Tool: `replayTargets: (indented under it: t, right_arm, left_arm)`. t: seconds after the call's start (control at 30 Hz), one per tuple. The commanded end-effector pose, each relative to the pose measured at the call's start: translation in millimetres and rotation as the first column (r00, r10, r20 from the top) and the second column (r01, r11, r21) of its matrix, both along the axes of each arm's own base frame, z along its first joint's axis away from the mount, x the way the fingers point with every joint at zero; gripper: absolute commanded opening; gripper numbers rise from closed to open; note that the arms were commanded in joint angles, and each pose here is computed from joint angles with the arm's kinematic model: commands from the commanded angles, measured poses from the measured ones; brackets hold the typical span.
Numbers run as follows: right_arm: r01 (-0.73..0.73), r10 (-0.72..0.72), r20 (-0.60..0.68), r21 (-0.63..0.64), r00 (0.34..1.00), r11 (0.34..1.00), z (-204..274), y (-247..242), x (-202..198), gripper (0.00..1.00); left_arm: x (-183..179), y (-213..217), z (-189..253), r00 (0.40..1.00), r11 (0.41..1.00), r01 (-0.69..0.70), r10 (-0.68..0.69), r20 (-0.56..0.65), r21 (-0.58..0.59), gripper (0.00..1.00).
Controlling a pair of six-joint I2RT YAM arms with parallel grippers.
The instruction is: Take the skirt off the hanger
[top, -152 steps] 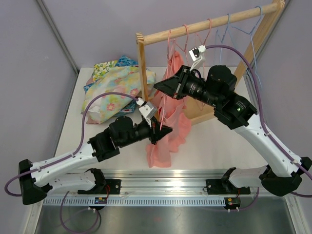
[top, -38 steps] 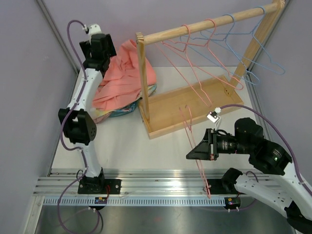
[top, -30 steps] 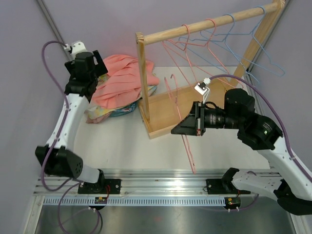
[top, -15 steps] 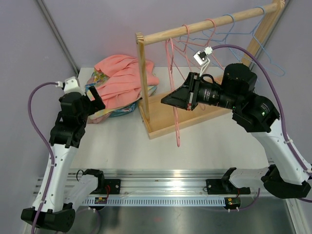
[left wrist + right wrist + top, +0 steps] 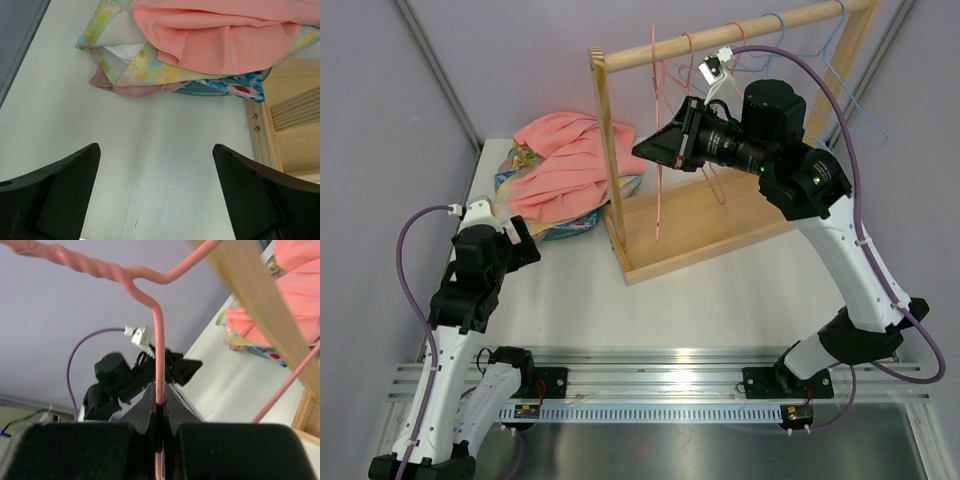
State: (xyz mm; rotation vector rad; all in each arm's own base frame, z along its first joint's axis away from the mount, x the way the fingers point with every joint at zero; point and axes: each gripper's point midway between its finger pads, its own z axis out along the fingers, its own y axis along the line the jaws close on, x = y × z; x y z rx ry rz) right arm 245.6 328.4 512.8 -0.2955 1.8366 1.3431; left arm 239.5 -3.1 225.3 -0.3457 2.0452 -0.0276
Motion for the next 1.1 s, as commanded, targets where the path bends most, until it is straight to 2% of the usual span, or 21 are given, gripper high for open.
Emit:
replayTargets:
  t: [0.0,0.2,0.5,0.63,0.73,0.77,0.8,0.87,0.9,1.03,1.07]
  right_arm:
    - [0.025,-0.031,0.046,0.133,0.998,0.991,27,-3,26,0.0]
    - [-0.002,0.009,-0.043,0.16,0.999,0.987,-2,14,52,0.0]
    - [-0.039,0.06,-0.125,0.159,0.99,0.986,-25,34,69,0.0]
    - [-0.009,0.035,-0.193,0.133,0.981,0.991,-55,30,67,0.0]
    - [0.048,-0.025,-0.192,0.116,0.981,0.992,-62,14,60,0.0]
    - [0.076,-0.054,-0.193,0.107,0.98,0.991,-64,9,60,0.03]
    - [0.087,-0.069,-0.182,0.096,0.981,0.992,-63,1,53,0.23]
    - [0.113,-0.097,-0.165,0.087,0.981,0.99,-61,-8,48,0.51]
    - [0.121,-0.107,-0.145,0.094,0.984,0.988,-52,-16,39,0.72]
    - [0.149,-0.143,-0.095,0.059,0.985,0.987,-45,-43,14,0.86]
    - [0.151,-0.147,-0.077,0.057,0.986,0.987,-42,-49,8,0.87]
  left_arm:
    - [7,-7,14,0.997,0.999,0.045,-0.044,0.063,-0.005,0.99]
    - [7,-9,15,0.996,0.998,0.057,-0.057,0.072,-0.005,0.99]
    - [9,-12,17,0.994,0.997,0.077,-0.076,0.079,-0.01,0.99]
    - [8,-13,16,0.994,0.997,0.081,-0.08,0.079,-0.011,0.99]
    - [7,-14,17,0.993,0.996,0.085,-0.084,0.081,-0.011,0.99]
    - [7,-14,17,0.993,0.996,0.086,-0.085,0.081,-0.012,0.99]
    - [8,-14,18,0.993,0.996,0.088,-0.086,0.083,-0.012,0.99]
    - [8,-14,16,0.993,0.996,0.089,-0.088,0.077,-0.013,0.99]
    - [8,-14,16,0.993,0.996,0.089,-0.088,0.078,-0.013,0.99]
    - [7,-15,16,0.993,0.996,0.089,-0.088,0.077,-0.012,0.99]
    - [7,-14,17,0.993,0.996,0.089,-0.088,0.078,-0.012,0.99]
